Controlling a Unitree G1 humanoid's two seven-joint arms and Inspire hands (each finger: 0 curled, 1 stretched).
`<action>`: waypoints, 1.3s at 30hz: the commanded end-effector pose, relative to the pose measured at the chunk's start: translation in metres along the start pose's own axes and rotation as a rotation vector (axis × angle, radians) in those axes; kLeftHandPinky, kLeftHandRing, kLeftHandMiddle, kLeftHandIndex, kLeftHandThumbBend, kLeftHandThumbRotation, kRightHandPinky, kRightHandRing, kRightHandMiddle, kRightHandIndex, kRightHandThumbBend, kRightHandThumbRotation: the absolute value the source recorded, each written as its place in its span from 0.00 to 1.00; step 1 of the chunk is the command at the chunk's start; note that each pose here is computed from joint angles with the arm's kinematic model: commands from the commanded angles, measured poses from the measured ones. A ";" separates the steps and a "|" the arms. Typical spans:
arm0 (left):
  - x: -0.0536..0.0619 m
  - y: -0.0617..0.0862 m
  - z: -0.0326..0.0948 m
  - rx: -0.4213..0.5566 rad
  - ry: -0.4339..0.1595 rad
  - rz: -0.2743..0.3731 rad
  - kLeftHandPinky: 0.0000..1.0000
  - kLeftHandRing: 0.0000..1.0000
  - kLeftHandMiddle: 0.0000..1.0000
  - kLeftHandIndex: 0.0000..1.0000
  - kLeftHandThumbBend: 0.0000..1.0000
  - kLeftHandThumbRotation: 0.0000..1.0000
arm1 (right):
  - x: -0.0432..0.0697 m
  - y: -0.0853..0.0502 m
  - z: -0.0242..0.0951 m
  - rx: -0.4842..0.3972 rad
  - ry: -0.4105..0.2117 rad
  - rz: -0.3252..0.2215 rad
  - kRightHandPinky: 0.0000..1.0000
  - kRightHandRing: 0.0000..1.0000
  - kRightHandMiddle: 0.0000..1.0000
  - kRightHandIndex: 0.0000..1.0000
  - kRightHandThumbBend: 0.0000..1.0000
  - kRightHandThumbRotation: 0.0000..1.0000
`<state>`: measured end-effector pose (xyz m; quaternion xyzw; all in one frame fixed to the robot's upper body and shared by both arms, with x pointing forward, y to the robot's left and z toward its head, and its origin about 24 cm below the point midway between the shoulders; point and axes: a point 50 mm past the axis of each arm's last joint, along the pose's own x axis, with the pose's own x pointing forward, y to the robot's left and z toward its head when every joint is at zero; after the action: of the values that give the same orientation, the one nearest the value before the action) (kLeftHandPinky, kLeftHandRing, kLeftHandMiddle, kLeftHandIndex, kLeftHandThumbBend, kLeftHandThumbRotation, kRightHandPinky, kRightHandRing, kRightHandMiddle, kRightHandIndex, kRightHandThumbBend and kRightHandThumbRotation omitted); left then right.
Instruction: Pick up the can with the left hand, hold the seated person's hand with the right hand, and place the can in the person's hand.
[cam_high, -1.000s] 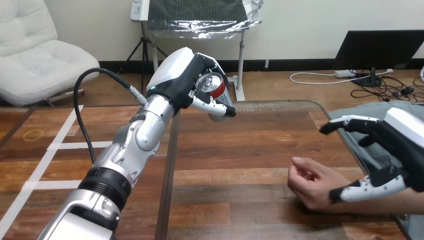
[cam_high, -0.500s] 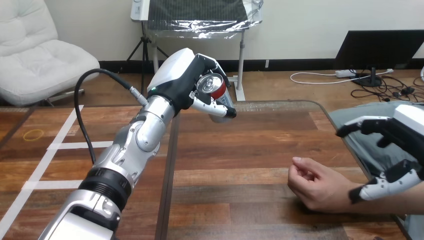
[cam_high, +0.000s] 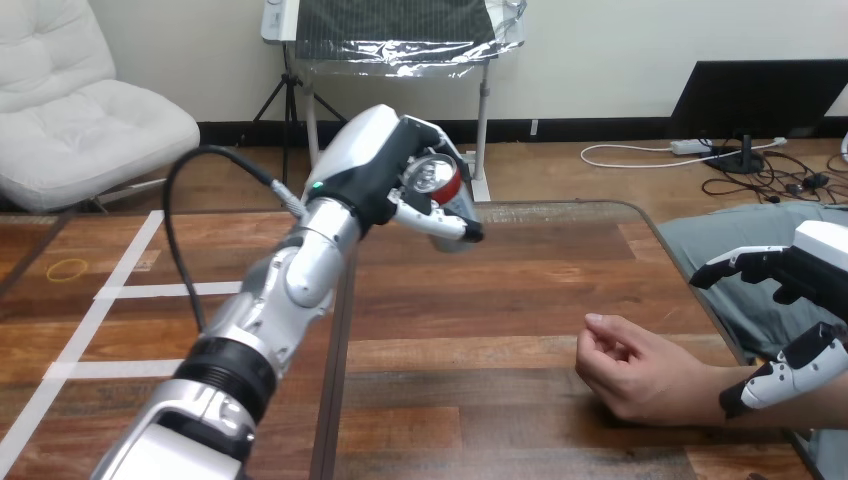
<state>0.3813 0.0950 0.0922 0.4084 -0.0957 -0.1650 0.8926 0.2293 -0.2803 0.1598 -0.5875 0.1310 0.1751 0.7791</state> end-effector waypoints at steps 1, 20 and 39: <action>0.022 0.030 0.044 -0.002 -0.150 0.105 0.33 0.39 0.47 0.48 0.68 0.00 | 0.003 -0.021 0.007 -0.095 -0.005 -0.030 0.83 0.91 0.91 0.84 0.88 0.00; 0.033 0.020 0.067 -0.026 -0.168 0.089 0.36 0.41 0.47 0.48 0.69 0.00 | 0.011 -0.023 0.002 -0.162 0.050 0.010 0.88 0.93 0.93 0.86 0.86 0.00; 0.042 0.011 0.093 -0.003 -0.199 0.065 0.39 0.43 0.48 0.49 0.70 0.00 | 0.015 -0.020 0.000 -0.189 0.049 0.040 0.88 0.94 0.93 0.87 0.85 0.03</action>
<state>0.3805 0.0475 0.0943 0.3885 -0.1002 -0.2011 0.8937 0.2385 -0.2884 0.1395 -0.6182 0.1938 0.2087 0.7327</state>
